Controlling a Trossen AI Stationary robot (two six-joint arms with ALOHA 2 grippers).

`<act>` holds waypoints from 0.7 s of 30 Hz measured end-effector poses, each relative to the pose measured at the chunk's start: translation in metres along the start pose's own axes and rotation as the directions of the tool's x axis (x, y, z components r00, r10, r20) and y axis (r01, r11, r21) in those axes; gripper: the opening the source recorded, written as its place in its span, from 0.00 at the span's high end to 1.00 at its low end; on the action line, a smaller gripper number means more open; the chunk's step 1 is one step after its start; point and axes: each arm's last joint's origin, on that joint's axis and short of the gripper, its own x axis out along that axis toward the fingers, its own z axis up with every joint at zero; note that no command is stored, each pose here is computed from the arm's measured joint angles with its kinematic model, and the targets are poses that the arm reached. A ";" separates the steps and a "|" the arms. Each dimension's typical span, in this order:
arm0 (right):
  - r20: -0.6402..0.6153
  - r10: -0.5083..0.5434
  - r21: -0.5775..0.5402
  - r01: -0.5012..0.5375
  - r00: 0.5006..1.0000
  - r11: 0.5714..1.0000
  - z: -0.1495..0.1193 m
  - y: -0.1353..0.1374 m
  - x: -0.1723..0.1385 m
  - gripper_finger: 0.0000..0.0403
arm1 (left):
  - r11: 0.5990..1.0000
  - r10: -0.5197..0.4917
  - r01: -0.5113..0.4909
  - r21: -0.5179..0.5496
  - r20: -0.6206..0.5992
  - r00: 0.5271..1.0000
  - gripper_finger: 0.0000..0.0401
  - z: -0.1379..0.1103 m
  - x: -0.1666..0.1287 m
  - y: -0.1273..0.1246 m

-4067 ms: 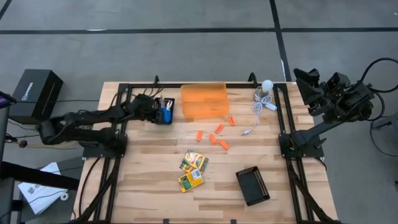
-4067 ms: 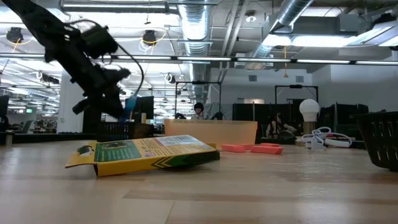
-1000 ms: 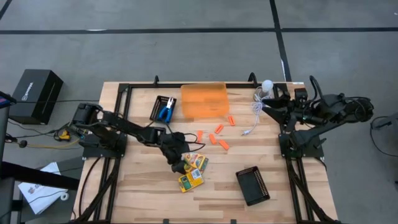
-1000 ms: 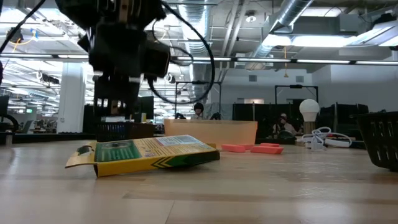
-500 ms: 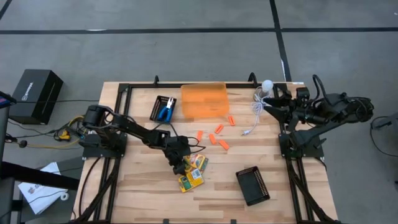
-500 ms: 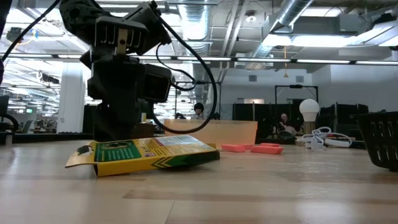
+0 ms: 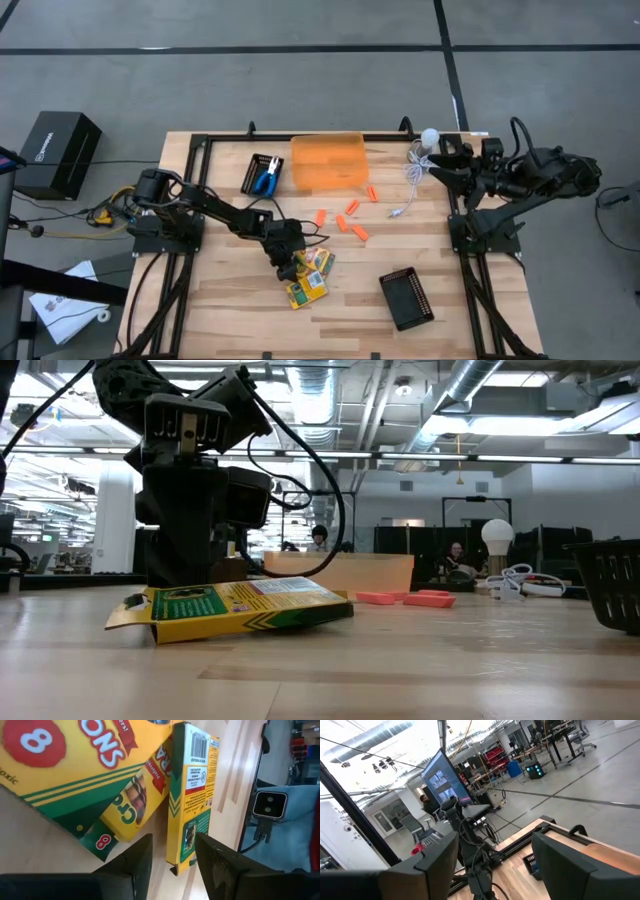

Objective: Pick & Place School Supplies
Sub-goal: Put the yellow crayon box into the orange bin

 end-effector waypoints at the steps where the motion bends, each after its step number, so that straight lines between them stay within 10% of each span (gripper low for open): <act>1: 0.000 0.000 0.000 0.000 1.000 1.000 0.000 0.000 0.000 0.39 | 1.000 -0.001 0.001 -0.007 0.001 1.000 0.64 0.000 0.000 0.000; 11: -0.109 0.018 0.081 -0.009 0.994 0.997 -0.010 -0.002 0.001 0.39 | 0.998 -0.061 0.045 0.049 0.410 0.910 0.64 0.021 -0.083 -0.039; 21: -0.452 -0.038 0.006 0.046 0.891 0.999 -0.062 -0.001 0.071 0.39 | 0.989 -0.111 -0.036 0.144 0.881 0.459 0.66 -0.007 -0.215 -0.079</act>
